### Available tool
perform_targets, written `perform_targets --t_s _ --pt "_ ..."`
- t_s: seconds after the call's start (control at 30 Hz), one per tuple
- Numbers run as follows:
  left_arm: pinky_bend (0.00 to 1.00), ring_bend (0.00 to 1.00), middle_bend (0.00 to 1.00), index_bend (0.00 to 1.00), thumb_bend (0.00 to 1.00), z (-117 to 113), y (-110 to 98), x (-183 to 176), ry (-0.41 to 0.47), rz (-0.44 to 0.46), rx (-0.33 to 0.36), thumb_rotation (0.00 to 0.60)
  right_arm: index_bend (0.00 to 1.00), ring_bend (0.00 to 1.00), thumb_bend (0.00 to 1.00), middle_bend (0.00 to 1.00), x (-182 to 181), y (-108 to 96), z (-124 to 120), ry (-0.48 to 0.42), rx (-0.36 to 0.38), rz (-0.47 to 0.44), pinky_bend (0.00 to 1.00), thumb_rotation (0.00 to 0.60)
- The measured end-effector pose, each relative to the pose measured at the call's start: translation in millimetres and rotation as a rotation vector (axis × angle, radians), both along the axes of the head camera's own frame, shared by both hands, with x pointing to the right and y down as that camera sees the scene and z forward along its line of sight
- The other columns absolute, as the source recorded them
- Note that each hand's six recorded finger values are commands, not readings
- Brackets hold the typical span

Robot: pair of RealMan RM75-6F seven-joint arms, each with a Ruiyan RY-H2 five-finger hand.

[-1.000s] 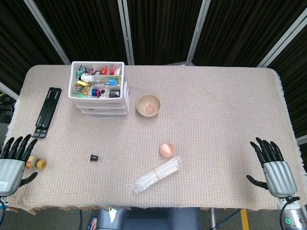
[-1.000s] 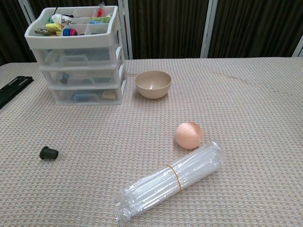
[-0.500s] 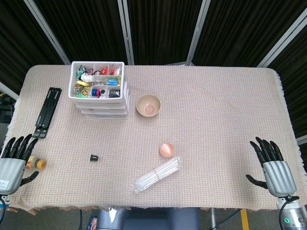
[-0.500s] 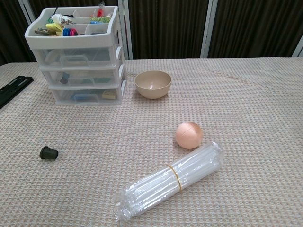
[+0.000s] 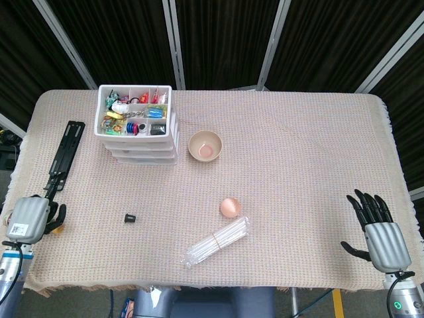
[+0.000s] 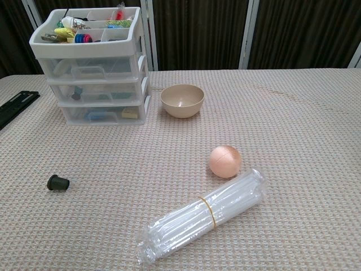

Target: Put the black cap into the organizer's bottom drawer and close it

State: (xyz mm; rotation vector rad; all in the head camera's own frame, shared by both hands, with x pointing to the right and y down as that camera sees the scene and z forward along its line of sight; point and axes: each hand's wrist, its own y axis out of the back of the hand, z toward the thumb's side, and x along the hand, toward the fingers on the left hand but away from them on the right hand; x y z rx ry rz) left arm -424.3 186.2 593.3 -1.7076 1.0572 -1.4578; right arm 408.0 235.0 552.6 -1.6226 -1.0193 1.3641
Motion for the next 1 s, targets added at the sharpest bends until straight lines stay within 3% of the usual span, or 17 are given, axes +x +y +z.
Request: perform_targets --t_s 0.23,0.57,1.0 --pt "0.64 0.85 0.97 0.00 0.74 37 -19 20 0.171 -0.179 -0.183 0.600 0.08 0.00 0.04 0.00 1 -1 0 -0.002 -0.003 0.004 0.00 0.600" --pt "0.64 0.85 0.97 0.00 0.77 85 -44 72 0.363 -0.308 -0.404 0.600 0.08 0.00 0.04 0.00 2 -2 0 -0.007 -0.008 0.006 0.00 0.600" --pt "0.64 0.85 0.97 0.00 0.77 111 -69 122 0.493 -0.359 -0.460 0.600 0.08 0.00 0.04 0.00 3 -2 0 -0.013 -0.010 0.009 0.00 0.600"
